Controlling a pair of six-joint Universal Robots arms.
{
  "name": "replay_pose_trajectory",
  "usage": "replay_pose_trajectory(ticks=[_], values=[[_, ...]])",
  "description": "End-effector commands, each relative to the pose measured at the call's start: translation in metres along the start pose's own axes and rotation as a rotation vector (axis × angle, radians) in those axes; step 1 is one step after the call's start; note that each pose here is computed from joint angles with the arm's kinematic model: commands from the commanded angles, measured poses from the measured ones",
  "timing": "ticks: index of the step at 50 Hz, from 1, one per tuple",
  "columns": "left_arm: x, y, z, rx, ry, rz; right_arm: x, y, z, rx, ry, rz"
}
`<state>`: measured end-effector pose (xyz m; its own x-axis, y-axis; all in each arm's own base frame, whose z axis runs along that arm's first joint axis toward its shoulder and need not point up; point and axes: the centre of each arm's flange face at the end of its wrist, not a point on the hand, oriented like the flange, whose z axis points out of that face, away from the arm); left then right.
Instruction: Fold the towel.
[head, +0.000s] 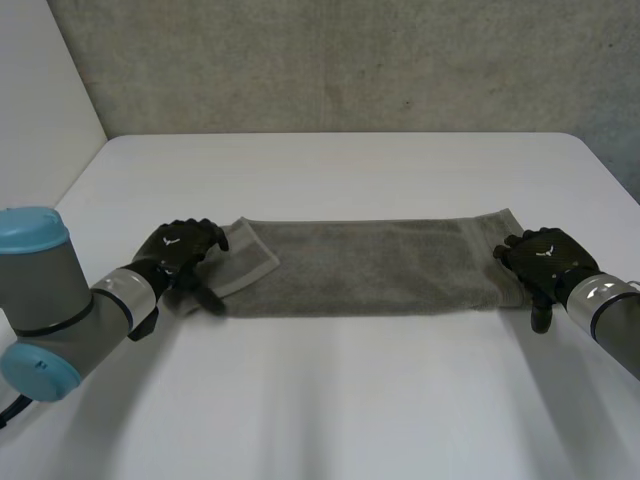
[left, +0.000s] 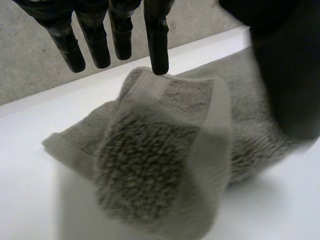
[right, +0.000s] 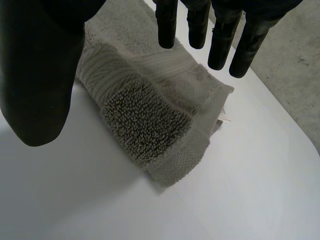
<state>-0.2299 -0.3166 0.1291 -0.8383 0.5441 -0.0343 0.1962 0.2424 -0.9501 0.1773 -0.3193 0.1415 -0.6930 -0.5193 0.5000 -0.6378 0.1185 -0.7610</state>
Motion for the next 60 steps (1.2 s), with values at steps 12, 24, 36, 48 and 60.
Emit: replay_pose_trajectory(ticks=[12, 24, 36, 48, 60], values=[[-0.011, 0.010, 0.013, -0.006, -0.078, 0.098, 0.009, 0.009, 0.015, 0.018, 0.042, 0.000], [-0.011, 0.006, 0.009, -0.004, -0.080, 0.092, 0.005, 0.015, 0.021, 0.015, 0.037, 0.005], [-0.011, 0.001, 0.006, 0.006, -0.084, 0.090, 0.002, 0.016, 0.022, 0.016, 0.026, 0.023], [-0.017, -0.001, 0.007, 0.013, -0.100, 0.090, 0.016, 0.014, 0.029, 0.054, 0.086, 0.029], [-0.028, -0.001, 0.011, 0.016, -0.160, 0.102, 0.046, 0.022, 0.026, 0.029, 0.161, 0.045]])
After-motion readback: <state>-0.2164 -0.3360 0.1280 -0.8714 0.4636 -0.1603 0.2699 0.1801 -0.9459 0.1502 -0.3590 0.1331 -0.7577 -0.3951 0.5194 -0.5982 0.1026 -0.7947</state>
